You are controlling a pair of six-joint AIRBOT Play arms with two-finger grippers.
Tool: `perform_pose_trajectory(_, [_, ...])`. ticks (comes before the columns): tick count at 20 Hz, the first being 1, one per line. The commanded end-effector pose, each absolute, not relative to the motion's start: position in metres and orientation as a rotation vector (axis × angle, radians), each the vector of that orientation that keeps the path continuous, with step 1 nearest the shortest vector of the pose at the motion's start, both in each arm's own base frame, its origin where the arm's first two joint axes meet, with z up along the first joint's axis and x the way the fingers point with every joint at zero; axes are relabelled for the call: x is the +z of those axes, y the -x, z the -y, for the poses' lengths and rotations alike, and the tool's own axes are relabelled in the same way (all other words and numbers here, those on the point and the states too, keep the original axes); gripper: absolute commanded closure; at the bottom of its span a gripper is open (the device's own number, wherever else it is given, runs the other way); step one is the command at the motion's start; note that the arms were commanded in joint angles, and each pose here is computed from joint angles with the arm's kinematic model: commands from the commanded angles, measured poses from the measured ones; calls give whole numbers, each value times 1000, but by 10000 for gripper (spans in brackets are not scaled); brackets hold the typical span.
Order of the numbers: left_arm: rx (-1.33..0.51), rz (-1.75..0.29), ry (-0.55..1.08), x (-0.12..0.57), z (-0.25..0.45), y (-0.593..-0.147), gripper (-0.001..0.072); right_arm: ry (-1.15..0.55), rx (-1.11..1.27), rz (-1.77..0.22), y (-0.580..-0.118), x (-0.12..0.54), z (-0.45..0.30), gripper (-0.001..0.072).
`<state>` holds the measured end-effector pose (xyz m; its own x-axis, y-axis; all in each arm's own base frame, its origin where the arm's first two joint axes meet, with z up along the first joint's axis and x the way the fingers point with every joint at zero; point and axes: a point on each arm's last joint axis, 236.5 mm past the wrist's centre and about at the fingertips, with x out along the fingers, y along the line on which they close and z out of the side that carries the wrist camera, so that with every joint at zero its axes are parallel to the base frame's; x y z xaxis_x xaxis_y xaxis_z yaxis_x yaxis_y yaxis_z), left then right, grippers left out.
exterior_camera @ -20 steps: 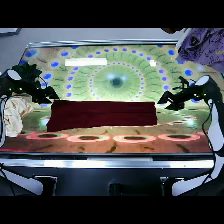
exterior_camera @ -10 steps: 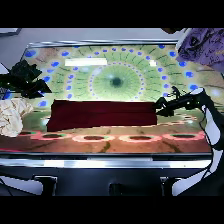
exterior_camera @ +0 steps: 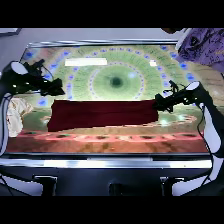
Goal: Fold the clothes and pants, and hang the long-sleeved shirts on hangers.
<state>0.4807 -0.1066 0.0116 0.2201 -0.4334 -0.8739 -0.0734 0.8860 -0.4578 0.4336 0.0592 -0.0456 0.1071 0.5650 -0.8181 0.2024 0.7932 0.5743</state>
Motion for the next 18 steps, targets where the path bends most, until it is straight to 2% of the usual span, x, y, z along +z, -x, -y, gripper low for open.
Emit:
perform_pose_trajectory(1, [-383, -1360, 496, -13, 211, -474, 687, -589, 184, -1429, -427, 15, -39, 684])
perform_pose_trajectory(4, [-506, -1365, 541, -42, 310, -460, 687, -552, 123, -1300, -433, 73, -26, 684])
perform_pose_trajectory(8, [-599, -1348, 731, -56, 411, -438, 687, -492, 27, -1304, -411, 116, -7, 684])
perform_pose_trajectory(14, [-578, -1295, 978, -68, 492, -422, 687, -437, -17, -1272, -392, 160, 4, 684])
perform_pose_trajectory(18, [-613, -1317, 1021, -74, 529, -406, 687, -424, -20, -1280, -382, 172, 4, 684])
